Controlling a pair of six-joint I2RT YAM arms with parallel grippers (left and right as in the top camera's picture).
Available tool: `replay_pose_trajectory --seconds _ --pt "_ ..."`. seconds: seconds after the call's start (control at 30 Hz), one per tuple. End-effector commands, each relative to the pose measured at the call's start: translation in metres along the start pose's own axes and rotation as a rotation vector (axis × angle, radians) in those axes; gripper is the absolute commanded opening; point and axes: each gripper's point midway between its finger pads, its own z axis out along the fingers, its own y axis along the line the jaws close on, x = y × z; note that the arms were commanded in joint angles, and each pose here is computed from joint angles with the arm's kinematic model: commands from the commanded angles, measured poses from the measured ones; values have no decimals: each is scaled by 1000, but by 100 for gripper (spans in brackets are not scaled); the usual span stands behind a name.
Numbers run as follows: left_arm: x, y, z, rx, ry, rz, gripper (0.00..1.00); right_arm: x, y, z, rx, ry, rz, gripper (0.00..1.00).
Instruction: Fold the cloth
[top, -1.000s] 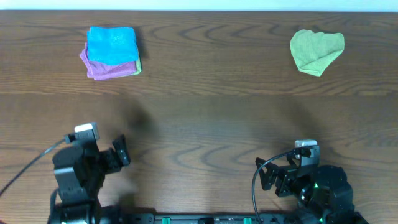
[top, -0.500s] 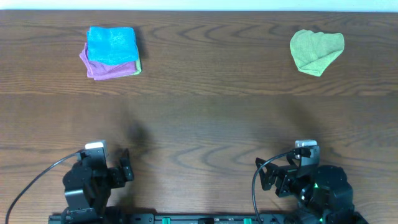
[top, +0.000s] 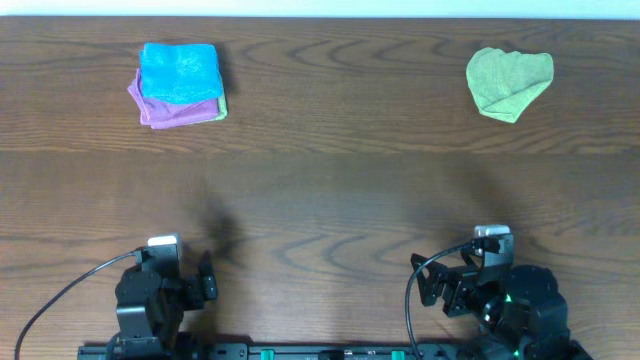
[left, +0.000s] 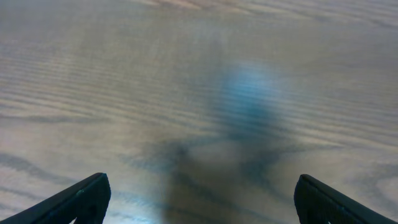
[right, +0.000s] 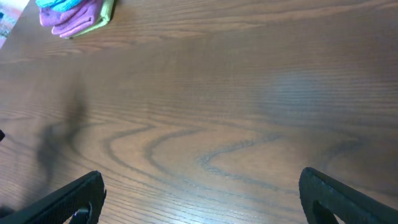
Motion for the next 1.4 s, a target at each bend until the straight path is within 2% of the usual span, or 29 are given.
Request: replay_pose_trajectory --seconds 0.0,0.33,1.37 --pt "4 8 -1 -48 2 13 95 -2 -2 0 11 -12 18 99" --pt "10 -1 -2 -3 20 132 95 -2 -2 0 10 -12 18 99" --pt "16 8 -6 -53 18 133 95 -2 -2 0 11 -12 18 99"
